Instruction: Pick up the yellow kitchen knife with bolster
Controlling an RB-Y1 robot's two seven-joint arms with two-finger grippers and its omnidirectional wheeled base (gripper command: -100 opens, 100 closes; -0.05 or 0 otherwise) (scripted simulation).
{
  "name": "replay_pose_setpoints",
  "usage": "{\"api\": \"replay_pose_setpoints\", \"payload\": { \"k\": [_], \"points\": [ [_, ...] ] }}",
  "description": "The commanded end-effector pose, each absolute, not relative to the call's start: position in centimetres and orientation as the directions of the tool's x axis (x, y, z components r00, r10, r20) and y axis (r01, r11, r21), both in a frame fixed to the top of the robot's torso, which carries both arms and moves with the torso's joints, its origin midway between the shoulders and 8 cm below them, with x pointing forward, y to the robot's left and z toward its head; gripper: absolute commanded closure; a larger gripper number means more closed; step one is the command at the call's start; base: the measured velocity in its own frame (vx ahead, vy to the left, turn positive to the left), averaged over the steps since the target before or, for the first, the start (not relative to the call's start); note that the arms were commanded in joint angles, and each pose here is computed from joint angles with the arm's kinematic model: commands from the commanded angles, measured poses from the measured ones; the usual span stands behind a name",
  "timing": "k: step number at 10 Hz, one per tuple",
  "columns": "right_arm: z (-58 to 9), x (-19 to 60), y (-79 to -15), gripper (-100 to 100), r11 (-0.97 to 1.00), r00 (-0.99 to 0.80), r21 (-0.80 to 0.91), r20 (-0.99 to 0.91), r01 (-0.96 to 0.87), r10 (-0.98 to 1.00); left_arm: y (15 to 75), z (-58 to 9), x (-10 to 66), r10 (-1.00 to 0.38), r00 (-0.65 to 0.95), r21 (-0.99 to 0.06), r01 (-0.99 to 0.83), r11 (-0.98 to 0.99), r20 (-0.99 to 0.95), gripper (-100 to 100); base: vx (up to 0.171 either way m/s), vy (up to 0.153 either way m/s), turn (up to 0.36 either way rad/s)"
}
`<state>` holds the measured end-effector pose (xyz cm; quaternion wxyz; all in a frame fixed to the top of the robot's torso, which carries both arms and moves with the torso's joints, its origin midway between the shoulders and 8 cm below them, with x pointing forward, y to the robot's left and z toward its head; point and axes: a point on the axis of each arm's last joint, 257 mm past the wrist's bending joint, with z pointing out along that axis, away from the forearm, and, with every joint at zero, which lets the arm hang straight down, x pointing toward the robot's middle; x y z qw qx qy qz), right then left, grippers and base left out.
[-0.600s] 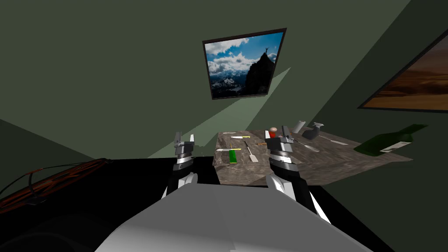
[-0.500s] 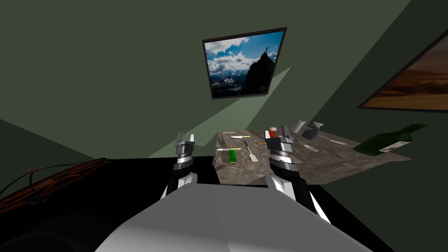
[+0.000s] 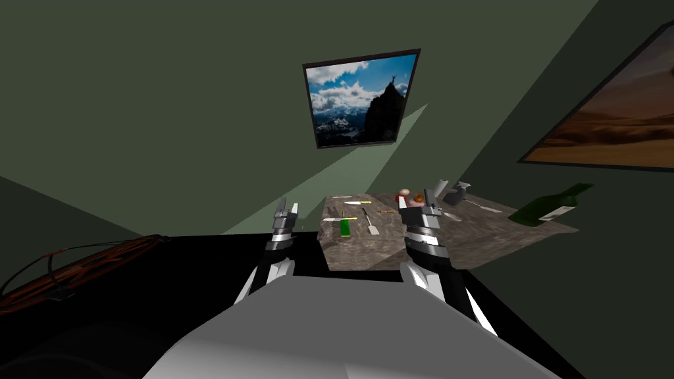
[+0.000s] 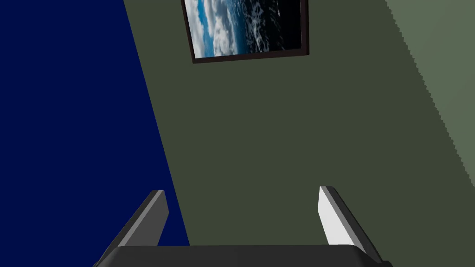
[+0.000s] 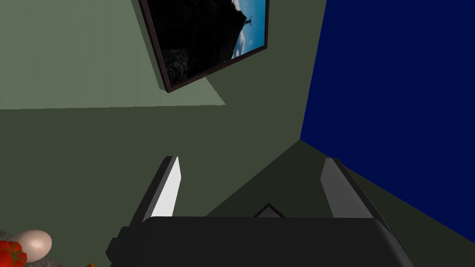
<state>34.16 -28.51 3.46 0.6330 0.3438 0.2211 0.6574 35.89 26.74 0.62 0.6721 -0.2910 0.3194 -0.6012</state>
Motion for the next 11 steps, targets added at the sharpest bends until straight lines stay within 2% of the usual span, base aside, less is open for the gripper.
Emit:
{"api": "replay_pose_setpoints", "payload": {
  "k": [1, 3, 11],
  "points": [
    [3.5, 34.2, -28.5, 0, -0.101, 0.038, 0.726, 0.172, -0.680, 0.984, 26.4, -0.4, 37.5, -0.991, 0.060, -0.797, 0.589, 0.130, -0.117, -100, -0.115, -0.105, -0.011],
    [3.5, 34.2, -28.5, 0, -0.101, 0.038, 0.726, 0.172, -0.680, 0.984, 26.3, -2.1, 39.5, -0.987, 0.049, -0.825, 0.544, 0.155, -0.153, -100, -0.120, -0.120, -0.011],
    [3.5, 34.2, -28.5, 0, -0.101, 0.038, 0.726, 0.172, -0.680, 0.984, 26.7, -7.5, 45.9, -0.978, 0.028, -0.901, 0.386, 0.200, -0.205, -100, -0.071, -0.103, 0.000]
  ]
}}
